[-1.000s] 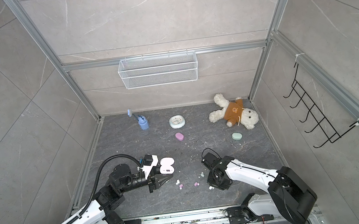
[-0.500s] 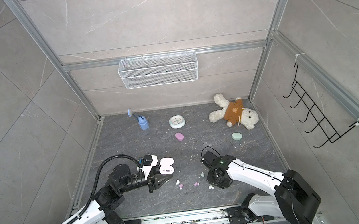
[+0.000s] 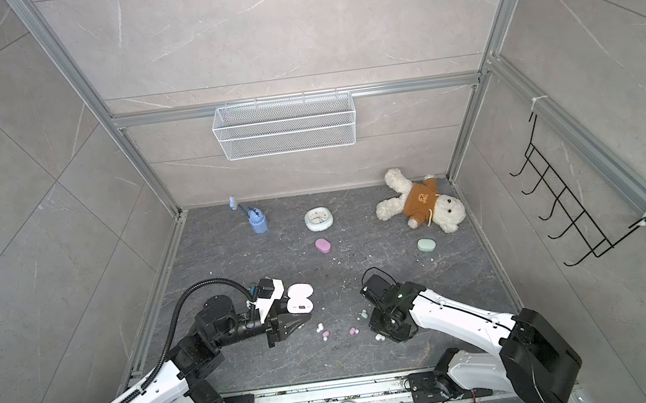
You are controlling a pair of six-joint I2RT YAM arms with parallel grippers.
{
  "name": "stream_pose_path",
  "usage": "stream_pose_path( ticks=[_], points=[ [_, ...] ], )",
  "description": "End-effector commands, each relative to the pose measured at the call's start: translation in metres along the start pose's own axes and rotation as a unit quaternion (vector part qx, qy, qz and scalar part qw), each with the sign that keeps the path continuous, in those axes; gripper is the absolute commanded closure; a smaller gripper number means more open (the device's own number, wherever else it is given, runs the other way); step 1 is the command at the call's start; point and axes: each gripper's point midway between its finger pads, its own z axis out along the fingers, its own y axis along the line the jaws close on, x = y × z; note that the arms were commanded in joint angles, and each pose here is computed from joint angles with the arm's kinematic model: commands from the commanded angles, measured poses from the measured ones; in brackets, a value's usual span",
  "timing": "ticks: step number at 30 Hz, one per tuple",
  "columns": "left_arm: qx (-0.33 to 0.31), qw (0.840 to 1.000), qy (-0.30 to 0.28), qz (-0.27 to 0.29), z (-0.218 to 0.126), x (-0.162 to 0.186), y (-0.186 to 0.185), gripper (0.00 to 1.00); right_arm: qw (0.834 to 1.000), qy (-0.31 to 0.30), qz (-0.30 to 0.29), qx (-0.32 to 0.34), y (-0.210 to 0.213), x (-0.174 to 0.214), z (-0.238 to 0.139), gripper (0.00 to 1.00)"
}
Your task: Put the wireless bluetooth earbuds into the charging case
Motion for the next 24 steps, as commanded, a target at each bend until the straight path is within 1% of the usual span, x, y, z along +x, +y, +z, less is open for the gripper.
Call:
stream_pose_path(
  ticks=[1, 4, 10, 12, 16, 24],
  points=[
    [0.003, 0.999, -0.033, 0.026, -0.003, -0.026, -0.004, 0.74, 1.000, 0.007, 0.020, -0.005, 0.001, 0.004, 0.004, 0.59],
    [0.003, 0.999, -0.034, 0.028, -0.003, -0.027, -0.005, 0.74, 1.000, 0.011, 0.021, -0.002, 0.000, 0.006, 0.007, 0.58],
    [0.002, 0.999, -0.033, 0.027, -0.004, -0.026, -0.005, 0.74, 0.999, -0.012, 0.005, 0.030, -0.011, -0.003, 0.003, 0.56],
    [0.002, 0.999, -0.033, 0.028, -0.004, -0.027, -0.005, 0.74, 0.999, -0.015, 0.000, 0.033, -0.012, -0.005, 0.005, 0.56],
    [0.002, 0.999, -0.034, 0.028, -0.004, -0.027, -0.005, 0.74, 0.999, -0.020, -0.006, 0.030, -0.008, -0.012, 0.007, 0.61],
    [0.002, 0.999, -0.033, 0.029, -0.003, -0.027, -0.005, 0.74, 0.999, -0.008, -0.020, 0.041, -0.006, -0.017, 0.016, 0.61]
  ],
)
